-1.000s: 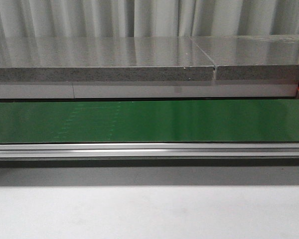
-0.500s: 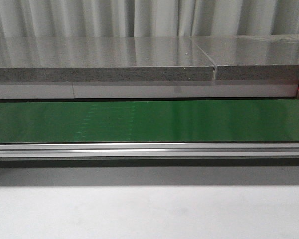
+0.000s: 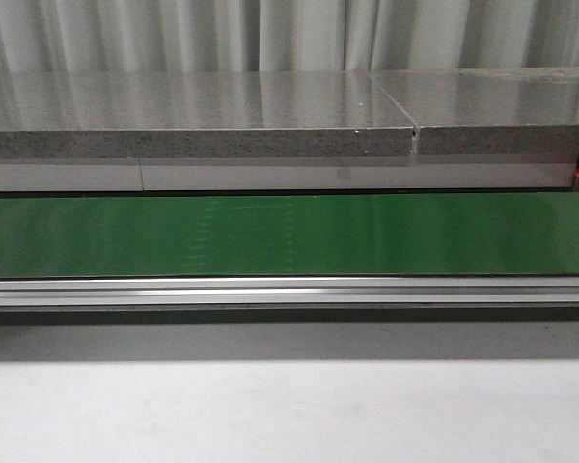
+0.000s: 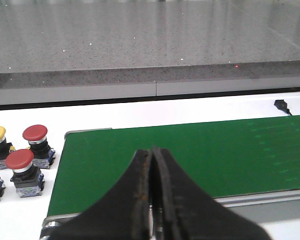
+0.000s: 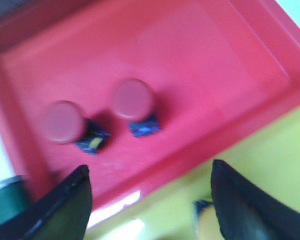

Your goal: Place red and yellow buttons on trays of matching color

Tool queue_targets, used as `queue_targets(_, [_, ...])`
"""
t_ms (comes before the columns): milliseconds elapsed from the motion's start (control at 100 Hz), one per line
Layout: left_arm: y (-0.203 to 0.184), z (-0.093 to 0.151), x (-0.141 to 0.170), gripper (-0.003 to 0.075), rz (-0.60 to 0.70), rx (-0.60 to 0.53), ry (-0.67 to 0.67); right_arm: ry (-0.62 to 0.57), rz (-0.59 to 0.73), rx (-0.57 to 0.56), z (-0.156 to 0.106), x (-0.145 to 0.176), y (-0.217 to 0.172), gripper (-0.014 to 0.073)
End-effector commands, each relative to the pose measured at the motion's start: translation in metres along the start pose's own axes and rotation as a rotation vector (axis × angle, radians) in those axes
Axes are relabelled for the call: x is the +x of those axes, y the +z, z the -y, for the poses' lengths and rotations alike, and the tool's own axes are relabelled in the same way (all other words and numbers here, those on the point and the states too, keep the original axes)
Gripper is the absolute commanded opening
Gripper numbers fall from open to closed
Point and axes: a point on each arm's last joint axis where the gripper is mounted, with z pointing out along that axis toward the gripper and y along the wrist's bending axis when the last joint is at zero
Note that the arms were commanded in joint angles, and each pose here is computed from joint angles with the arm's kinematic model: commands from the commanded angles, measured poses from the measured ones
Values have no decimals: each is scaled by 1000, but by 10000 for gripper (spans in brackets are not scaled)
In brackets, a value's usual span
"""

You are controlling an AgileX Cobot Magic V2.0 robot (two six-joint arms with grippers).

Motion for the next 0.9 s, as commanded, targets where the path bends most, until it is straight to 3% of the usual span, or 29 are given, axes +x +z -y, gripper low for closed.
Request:
queue_targets(0, [-3, 1, -15, -19, 98, 9, -11, -75, 190, -39, -25, -23, -43, 510])
queue_targets(200, [-3, 1, -15, -19, 98, 9, -11, -224, 301, -156, -73, -21, -99, 510])
queue_targets(340, [-3, 1, -15, -19, 98, 9, -11, -297, 368, -220, -91, -4, -135, 510])
queue_targets(580, [-3, 1, -15, -19, 98, 9, -11, -346, 406, -299, -96, 47, -171, 510])
queue_targets(810, [-3, 1, -15, -19, 98, 9, -11, -369, 416, -337, -83, 104, -193, 506])
queue_targets(890, [-3, 1, -15, -19, 98, 9, -11, -371, 422, -339, -76, 121, -198, 467])
